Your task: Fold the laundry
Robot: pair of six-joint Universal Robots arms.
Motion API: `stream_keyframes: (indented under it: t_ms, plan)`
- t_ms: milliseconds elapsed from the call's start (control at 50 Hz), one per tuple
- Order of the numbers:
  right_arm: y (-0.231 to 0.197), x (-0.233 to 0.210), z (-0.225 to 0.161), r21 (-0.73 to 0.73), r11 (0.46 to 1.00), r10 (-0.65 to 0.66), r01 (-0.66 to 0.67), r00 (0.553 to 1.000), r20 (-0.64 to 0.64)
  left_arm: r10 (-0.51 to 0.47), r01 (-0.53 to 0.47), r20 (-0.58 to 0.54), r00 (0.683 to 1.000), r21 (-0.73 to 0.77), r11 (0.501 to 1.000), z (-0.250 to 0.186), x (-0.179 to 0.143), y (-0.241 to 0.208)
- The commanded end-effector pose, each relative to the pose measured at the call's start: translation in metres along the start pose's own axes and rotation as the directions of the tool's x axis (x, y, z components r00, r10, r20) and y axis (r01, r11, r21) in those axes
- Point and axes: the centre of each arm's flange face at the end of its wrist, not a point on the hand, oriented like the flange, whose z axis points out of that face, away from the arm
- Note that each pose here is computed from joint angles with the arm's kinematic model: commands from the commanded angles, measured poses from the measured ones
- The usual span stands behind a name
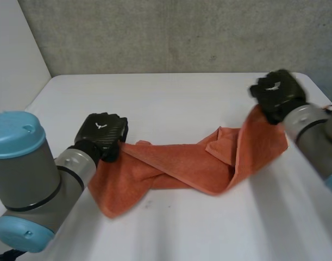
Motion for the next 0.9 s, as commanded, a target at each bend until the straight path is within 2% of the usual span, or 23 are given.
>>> stream_keyframes:
  t_ms: [20, 100, 240, 360, 400, 440, 460, 480, 500, 520, 540, 560, 580, 600, 620, 660, 680, 740, 780, 800, 820, 840, 900]
  plan:
    - [0.033, 0.013, -0.031, -0.284, 0.959, 0.043, -0.024, 0.997, 0.06, 0.003, -0.003, 0.025, 1.0, -0.017, 1.0, -0.011, -0.01, -0.003]
    - [0.051, 0.004, -0.05, -0.42, 0.905, 0.014, 0.061, 0.985, 0.173, 0.05, -0.049, 0.008, 0.999, -0.1, 0.994, -0.019, -0.011, 0.004]
    - [0.055, -0.003, -0.045, -0.412, 0.905, -0.017, 0.102, 0.979, 0.204, 0.158, -0.161, -0.032, 0.987, -0.176, 0.971, -0.007, -0.008, 0.025]
    - [0.039, 0.025, 0.007, -0.266, 0.961, -0.065, 0.07, 0.997, 0.027, 0.208, -0.209, -0.019, 0.978, -0.133, 0.969, 0.027, -0.011, 0.023]
    - [0.027, 0.04, 0.022, -0.199, 0.979, -0.061, 0.05, 0.997, -0.051, 0.233, -0.233, 0.036, 0.972, -0.022, 0.972, 0.052, -0.02, -0.006]
    - [-0.017, 0.084, 0.046, 0.01, 1.0, 0.008, -0.006, 0.969, -0.246, 0.24, -0.245, 0.08, 0.968, 0.062, 0.968, 0.062, -0.026, -0.031]
    - [-0.017, 0.084, 0.046, 0.011, 1.0, 0.009, -0.006, 0.969, -0.247, 0.244, -0.264, 0.133, 0.961, 0.159, 0.951, 0.07, -0.034, -0.061]
    - [-0.044, 0.108, 0.051, 0.141, 0.989, 0.078, -0.032, 0.938, -0.337, 0.244, -0.264, 0.134, 0.961, 0.16, 0.951, 0.07, -0.034, -0.061]
    - [-0.072, 0.133, 0.05, 0.28, 0.959, 0.163, -0.045, 0.896, -0.413, 0.237, -0.286, 0.198, 0.951, 0.273, 0.919, 0.073, -0.042, -0.095]
    - [-0.073, 0.134, 0.05, 0.282, 0.958, 0.164, -0.045, 0.896, -0.413, 0.217, -0.314, 0.273, 0.937, 0.392, 0.865, 0.072, -0.052, -0.132]
    - [-0.097, 0.156, 0.045, 0.409, 0.911, 0.255, -0.052, 0.852, -0.458, 0.216, -0.314, 0.273, 0.937, 0.394, 0.864, 0.072, -0.053, -0.132]
    - [-0.097, 0.156, 0.045, 0.411, 0.91, 0.256, -0.052, 0.851, -0.459, 0.168, -0.341, 0.356, 0.919, 0.507, 0.792, 0.064, -0.065, -0.17]
    - [-0.115, 0.173, 0.038, 0.513, 0.856, 0.339, -0.055, 0.81, -0.479, 0.167, -0.341, 0.356, 0.919, 0.508, 0.791, 0.064, -0.066, -0.17]
    - [-0.128, 0.184, 0.03, 0.59, 0.806, 0.406, -0.055, 0.776, -0.483, 0.114, -0.368, 0.424, 0.898, 0.582, 0.725, 0.053, -0.08, -0.199]
    - [-0.128, 0.184, 0.03, 0.591, 0.805, 0.407, -0.055, 0.776, -0.483, 0.067, -0.396, 0.479, 0.875, 0.628, 0.67, 0.042, -0.092, -0.218]
    - [-0.141, 0.199, 0.013, 0.674, 0.737, 0.484, -0.055, 0.739, -0.469, 0.028, -0.414, 0.516, 0.856, 0.654, 0.633, 0.032, -0.102, -0.231]
    - [-0.141, 0.199, 0.013, 0.674, 0.737, 0.484, -0.055, 0.739, -0.469, 0.006, -0.416, 0.528, 0.849, 0.663, 0.623, 0.025, -0.106, -0.235]
    - [-0.128, 0.185, 0.013, 0.652, 0.75, 0.488, -0.115, 0.762, -0.427, 0.009, -0.412, 0.527, 0.85, 0.653, 0.636, 0.022, -0.106, -0.231]
    - [-0.114, 0.171, 0.018, 0.623, 0.768, 0.475, -0.147, 0.784, -0.4, 0.046, -0.386, 0.501, 0.864, 0.6, 0.701, 0.027, -0.1, -0.203]
    - [-0.101, 0.156, 0.021, 0.588, 0.789, 0.453, -0.177, 0.814, -0.364, 0.047, -0.385, 0.501, 0.864, 0.599, 0.702, 0.027, -0.1, -0.203]
    - [-0.091, 0.141, 0.023, 0.558, 0.805, 0.43, -0.199, 0.845, -0.319, 0.067, -0.371, 0.486, 0.871, 0.564, 0.738, 0.031, -0.097, -0.186]
    - [-0.091, 0.141, 0.023, 0.558, 0.806, 0.429, -0.199, 0.845, -0.319, 0.086, -0.355, 0.47, 0.878, 0.522, 0.775, 0.035, -0.095, -0.168]
    - [-0.069, 0.11, 0.024, 0.493, 0.837, 0.384, -0.238, 0.897, -0.219, 0.104, -0.335, 0.452, 0.886, 0.469, 0.817, 0.037, -0.093, -0.146]
